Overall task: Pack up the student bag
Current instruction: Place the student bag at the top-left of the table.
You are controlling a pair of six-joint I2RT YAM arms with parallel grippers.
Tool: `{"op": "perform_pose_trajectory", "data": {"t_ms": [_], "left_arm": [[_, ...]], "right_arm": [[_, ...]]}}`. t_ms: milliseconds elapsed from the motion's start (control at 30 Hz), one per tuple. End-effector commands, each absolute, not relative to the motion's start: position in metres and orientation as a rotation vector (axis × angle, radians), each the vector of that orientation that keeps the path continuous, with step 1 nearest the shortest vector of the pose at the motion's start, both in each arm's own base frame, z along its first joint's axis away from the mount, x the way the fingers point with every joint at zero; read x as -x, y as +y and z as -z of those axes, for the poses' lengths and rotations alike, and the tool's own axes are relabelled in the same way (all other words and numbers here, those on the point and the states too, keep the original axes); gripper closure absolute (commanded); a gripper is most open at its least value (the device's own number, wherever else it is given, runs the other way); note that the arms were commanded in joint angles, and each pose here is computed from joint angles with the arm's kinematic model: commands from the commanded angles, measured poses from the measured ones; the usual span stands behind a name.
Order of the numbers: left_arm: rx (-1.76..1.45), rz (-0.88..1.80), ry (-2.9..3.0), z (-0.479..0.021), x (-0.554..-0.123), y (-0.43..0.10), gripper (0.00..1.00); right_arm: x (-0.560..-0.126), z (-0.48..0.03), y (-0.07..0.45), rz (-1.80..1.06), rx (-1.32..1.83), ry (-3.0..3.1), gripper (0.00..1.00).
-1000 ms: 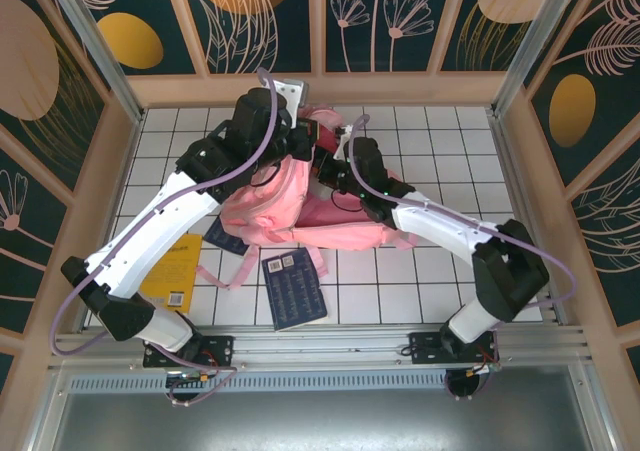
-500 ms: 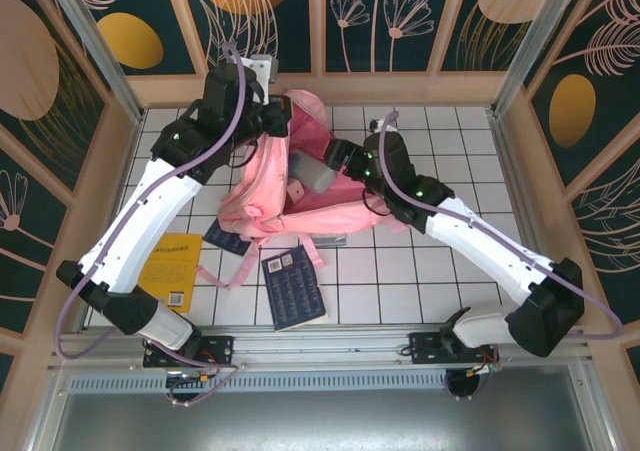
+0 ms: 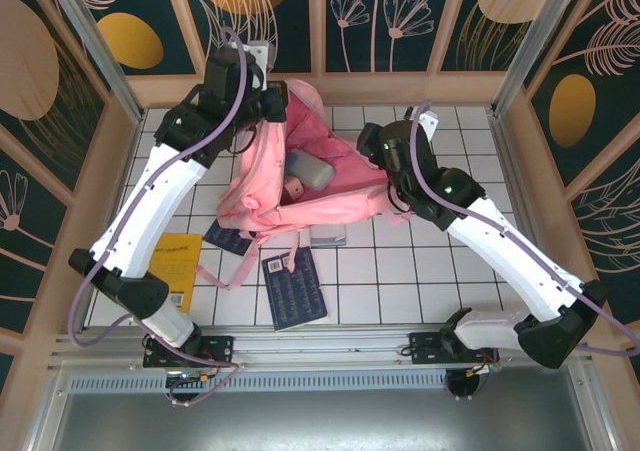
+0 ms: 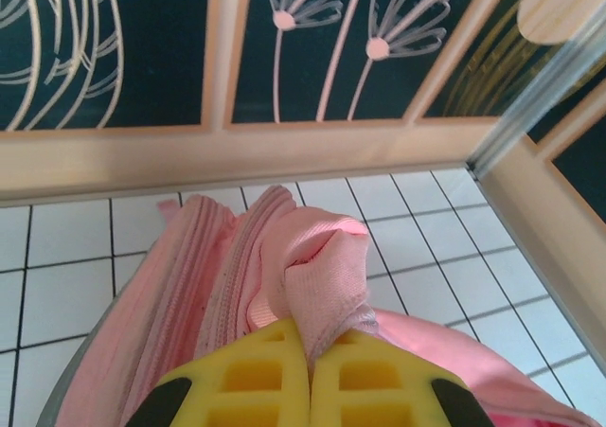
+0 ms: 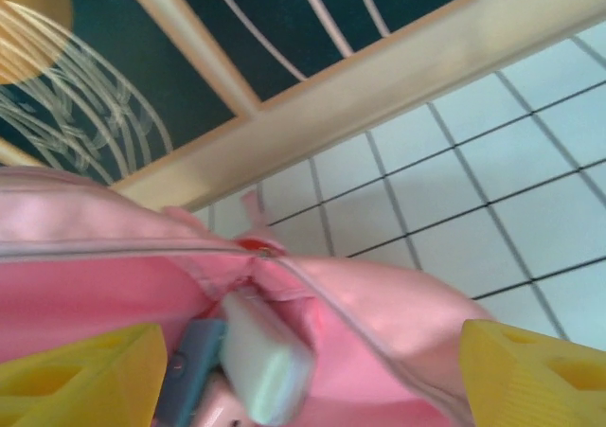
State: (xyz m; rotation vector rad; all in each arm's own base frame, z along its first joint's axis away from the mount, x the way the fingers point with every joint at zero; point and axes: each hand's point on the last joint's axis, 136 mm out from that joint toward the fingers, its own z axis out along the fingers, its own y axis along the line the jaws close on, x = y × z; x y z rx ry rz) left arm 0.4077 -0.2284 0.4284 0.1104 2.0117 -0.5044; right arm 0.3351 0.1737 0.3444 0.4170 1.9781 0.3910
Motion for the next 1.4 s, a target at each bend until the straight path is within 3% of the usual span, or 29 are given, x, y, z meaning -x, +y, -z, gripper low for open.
{"op": "perform_pose_trajectory", "data": {"t_ms": [0, 267, 533, 700, 900, 1100, 1367], "left_arm": [[0.037, 0.533, 1.694, -0.526, -0.431, -0.192, 1.00], [0.252, 0.473, 1.586, -0.545, -0.495, -0.105, 1.00], [0.335, 0.412, 1.492, -0.556, -0.516, -0.047, 1.00], [0.249, 0.492, 1.571, -0.522, -0.542, -0.071, 1.00], [0.136, 0.561, 1.819, -0.426, -0.571, -0.130, 1.00], [0.064, 0.645, 2.041, -0.317, -0.565, -0.187, 1.00], [0.052, 0.739, 2.186, -0.248, -0.566, -0.213, 1.00]], "right_arm": [[-0.329, -0.325, 0.144, -0.286, -0.517, 2.000, 0.23], [-0.328, -0.315, 0.150, -0.362, -0.497, 2.005, 0.27], [-0.319, -0.267, 0.208, -0.564, -0.188, 2.173, 0.31], [-0.302, -0.218, 0.263, -0.757, 0.117, 2.343, 0.29], [-0.282, -0.149, 0.296, -0.709, 0.339, 2.567, 0.28], [-0.257, -0.106, 0.314, -0.772, 0.487, 2.684, 0.26], [-0.221, -0.055, 0.336, -0.785, 0.656, 2.798, 0.30]]}}
